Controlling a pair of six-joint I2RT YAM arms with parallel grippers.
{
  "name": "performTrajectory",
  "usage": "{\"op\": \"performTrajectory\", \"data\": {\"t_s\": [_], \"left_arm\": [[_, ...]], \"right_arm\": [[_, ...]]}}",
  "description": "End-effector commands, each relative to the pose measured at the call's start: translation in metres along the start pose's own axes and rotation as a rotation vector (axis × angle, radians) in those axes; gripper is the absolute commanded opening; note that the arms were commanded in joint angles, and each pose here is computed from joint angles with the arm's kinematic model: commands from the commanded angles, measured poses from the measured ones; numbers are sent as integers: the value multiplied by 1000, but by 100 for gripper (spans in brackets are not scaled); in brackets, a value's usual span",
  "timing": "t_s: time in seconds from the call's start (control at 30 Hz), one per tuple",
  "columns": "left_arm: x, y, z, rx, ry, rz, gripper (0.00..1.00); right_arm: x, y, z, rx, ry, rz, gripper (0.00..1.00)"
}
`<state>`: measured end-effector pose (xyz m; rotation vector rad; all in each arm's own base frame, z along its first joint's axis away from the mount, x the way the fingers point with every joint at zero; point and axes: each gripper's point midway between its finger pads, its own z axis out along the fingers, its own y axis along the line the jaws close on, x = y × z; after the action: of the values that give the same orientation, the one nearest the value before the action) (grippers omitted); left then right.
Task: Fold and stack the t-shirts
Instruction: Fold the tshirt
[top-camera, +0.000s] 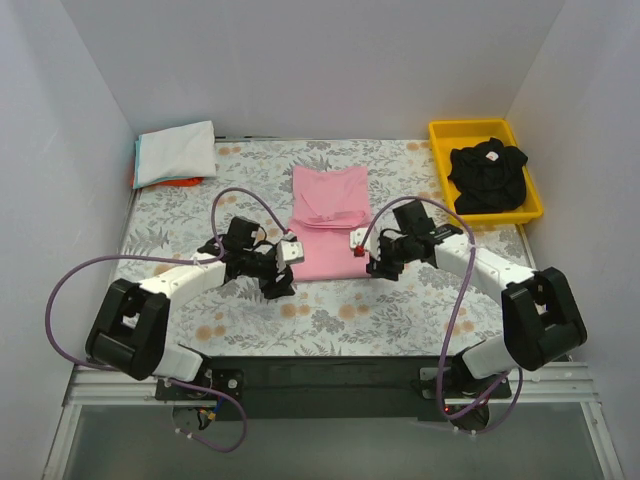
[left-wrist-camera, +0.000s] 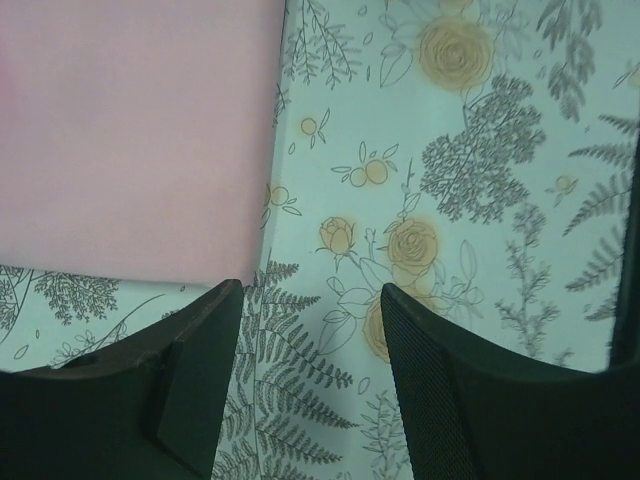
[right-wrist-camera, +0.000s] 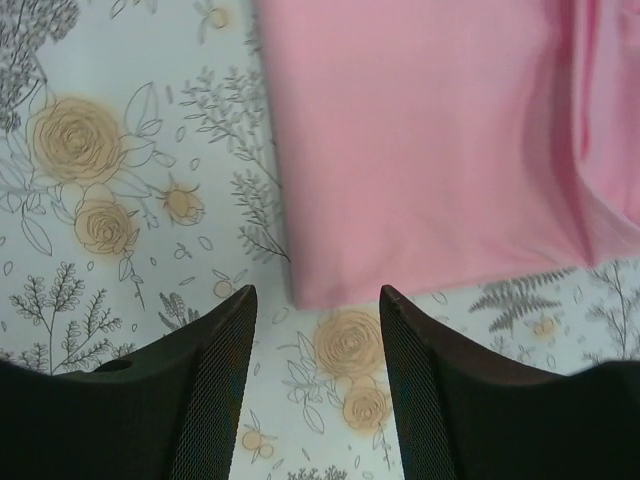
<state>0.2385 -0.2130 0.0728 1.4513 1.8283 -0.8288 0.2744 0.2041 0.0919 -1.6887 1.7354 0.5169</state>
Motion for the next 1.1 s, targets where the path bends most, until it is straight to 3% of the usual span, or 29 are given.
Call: {"op": "performTrajectory", "data": {"t_s": [0.0,0.2,0.57,0.87,0.9,1.0,1.07], "left_arm": [[-12,28,11,-94,-28,306,56],[-7,36,34,-123,-6,405,55],[25,38,49,-86,92,400,45],[39,34,52,-65,155,377,23],[39,34,52,-63,156,373,14],[39,33,52,-56,161,373,0],[41,32,52,-50,169,372,0]], "right_arm": [[-7,-11,22,39,-16,-327,59],[7,-13,43,42,21,-399,59],[42,11,52,-14,88,-428,55],[47,22,47,-39,99,-387,53],[42,22,43,-55,92,-368,53],[33,24,37,-95,65,-333,53],[33,24,38,-103,66,-327,54]]}}
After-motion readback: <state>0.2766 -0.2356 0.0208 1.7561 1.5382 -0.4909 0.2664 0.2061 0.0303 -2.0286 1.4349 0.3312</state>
